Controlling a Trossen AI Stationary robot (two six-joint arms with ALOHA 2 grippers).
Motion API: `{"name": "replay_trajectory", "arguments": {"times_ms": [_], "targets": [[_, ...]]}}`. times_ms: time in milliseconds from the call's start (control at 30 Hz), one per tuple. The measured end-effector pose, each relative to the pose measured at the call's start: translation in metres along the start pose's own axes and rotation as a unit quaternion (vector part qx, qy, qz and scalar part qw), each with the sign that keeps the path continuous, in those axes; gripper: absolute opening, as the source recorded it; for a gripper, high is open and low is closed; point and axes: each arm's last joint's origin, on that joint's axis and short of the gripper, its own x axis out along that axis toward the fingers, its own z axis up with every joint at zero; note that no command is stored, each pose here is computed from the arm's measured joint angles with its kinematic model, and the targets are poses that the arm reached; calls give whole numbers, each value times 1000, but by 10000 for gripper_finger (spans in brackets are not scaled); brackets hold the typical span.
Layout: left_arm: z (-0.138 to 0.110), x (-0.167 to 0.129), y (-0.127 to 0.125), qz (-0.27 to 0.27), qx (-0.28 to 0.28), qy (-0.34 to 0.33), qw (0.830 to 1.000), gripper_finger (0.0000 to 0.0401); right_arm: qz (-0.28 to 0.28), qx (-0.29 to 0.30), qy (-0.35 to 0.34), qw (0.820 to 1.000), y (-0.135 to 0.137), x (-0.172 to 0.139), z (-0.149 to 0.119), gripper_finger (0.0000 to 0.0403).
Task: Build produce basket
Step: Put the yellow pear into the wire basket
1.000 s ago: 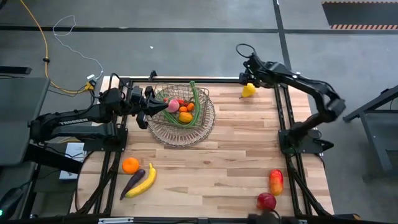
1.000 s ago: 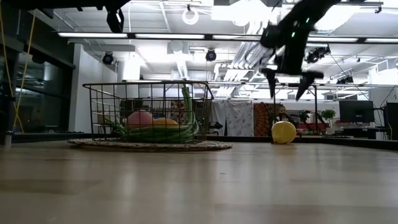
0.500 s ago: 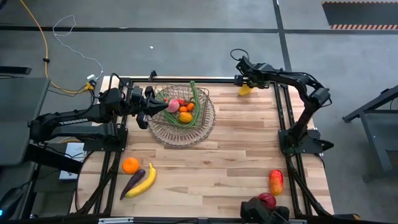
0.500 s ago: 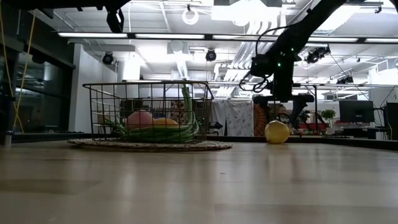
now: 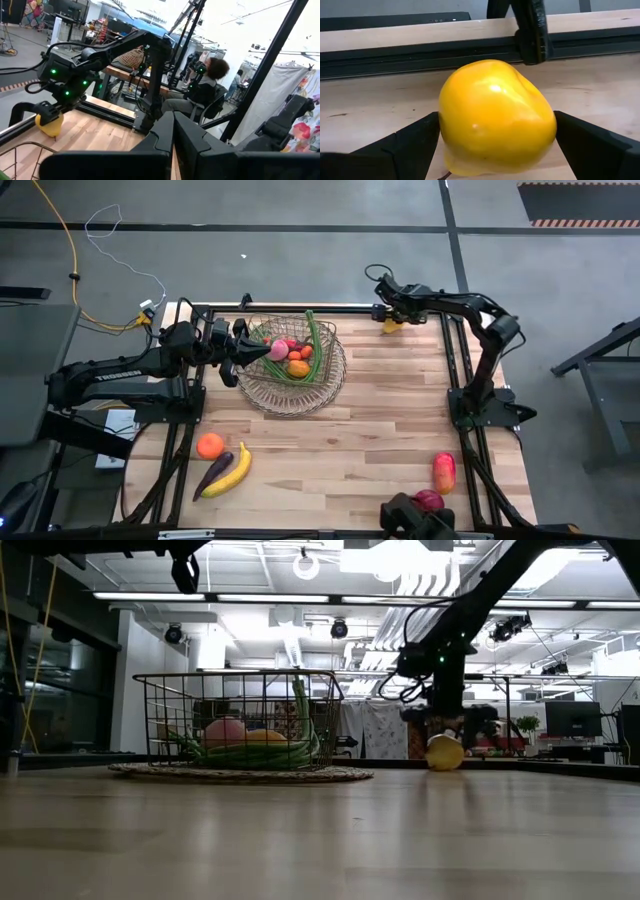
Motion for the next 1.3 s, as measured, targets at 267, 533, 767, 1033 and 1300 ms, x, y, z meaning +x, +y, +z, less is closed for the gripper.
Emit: {"name": "replay_trajectory", "arguments": {"times_ms": [267,533,767,1033,1300], "targets": [[0,0,0,0,0,0,1000,0,3,-9,-9,1000,2,3,1,367],[0,0,0,0,0,0,1000,0,6,-24,-8,1000,2,2,1,340],[0,0,0,0,8,0,1000,0,46,-110,-25,993,6,-36,-7,294],[0,0,0,4,9,-1,1000,0,173,-255,-113,944,14,-141,-48,289],[0,0,1,10,27,-3,1000,0,379,-245,-180,874,-4,-197,-128,288]]}}
